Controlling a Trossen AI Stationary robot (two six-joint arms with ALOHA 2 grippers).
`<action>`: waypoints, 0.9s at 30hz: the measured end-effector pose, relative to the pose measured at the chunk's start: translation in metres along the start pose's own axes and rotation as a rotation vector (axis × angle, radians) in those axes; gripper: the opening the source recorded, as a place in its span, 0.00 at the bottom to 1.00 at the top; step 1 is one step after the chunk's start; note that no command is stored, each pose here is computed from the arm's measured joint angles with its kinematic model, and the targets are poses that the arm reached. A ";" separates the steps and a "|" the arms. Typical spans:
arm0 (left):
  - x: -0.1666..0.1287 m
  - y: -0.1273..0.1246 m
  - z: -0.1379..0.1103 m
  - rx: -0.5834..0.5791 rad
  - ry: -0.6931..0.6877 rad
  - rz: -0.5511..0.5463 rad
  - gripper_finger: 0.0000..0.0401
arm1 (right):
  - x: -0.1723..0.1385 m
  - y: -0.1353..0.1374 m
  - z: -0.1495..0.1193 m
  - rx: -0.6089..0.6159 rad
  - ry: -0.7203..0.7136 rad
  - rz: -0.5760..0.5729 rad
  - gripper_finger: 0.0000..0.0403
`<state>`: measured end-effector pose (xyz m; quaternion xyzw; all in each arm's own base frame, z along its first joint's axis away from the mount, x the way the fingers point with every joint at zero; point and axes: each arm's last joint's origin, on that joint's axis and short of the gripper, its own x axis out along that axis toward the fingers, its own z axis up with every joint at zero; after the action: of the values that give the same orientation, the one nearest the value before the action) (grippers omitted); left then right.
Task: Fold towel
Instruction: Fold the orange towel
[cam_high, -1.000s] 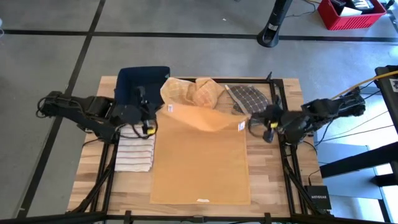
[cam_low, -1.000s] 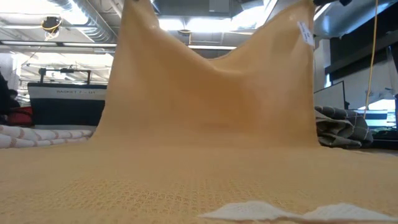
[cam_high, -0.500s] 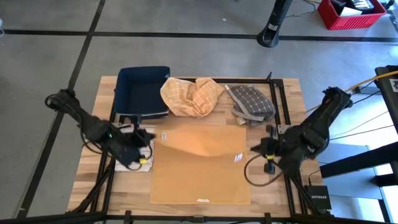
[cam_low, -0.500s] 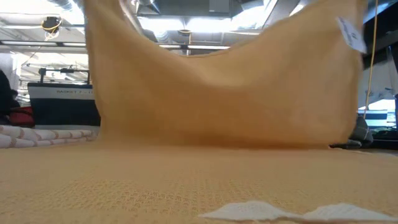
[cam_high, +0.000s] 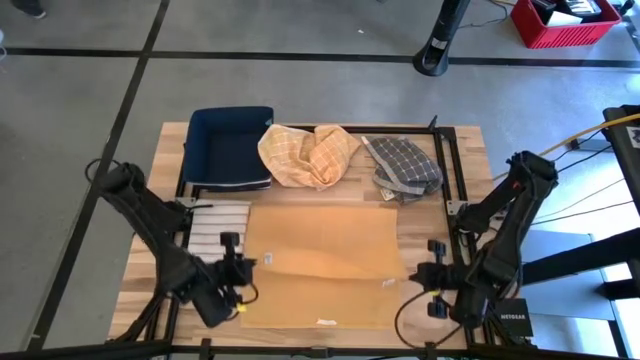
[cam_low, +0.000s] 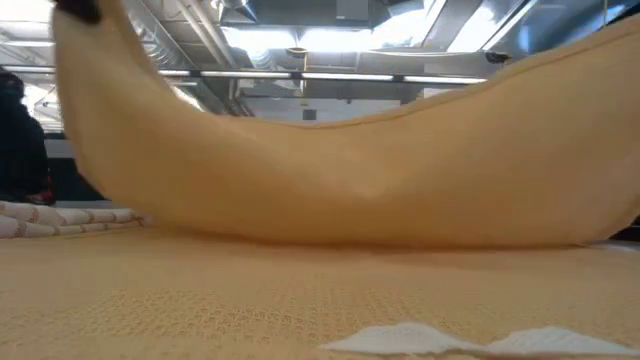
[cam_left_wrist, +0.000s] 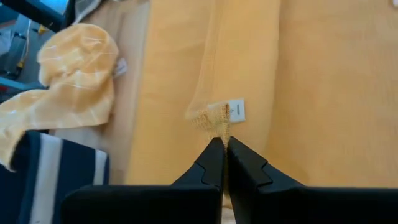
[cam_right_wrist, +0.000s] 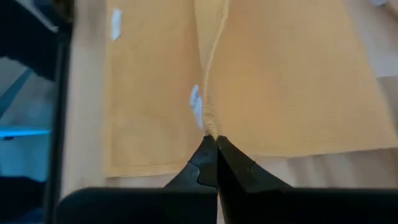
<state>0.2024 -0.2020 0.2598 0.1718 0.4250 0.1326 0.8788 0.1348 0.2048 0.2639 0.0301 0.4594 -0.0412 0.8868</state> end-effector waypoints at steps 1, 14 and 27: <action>0.002 -0.006 -0.002 0.005 0.004 0.002 0.00 | 0.003 0.003 -0.001 0.002 0.008 0.010 0.00; 0.010 -0.053 -0.025 -0.020 0.052 -0.019 0.00 | 0.037 0.033 -0.013 -0.017 0.162 0.057 0.00; -0.003 -0.075 -0.030 -0.028 0.037 -0.185 0.00 | 0.054 0.049 -0.018 -0.005 0.170 0.096 0.00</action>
<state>0.1831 -0.2651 0.2136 0.1168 0.4533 0.0599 0.8817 0.1565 0.2524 0.2104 0.0532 0.5311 0.0052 0.8456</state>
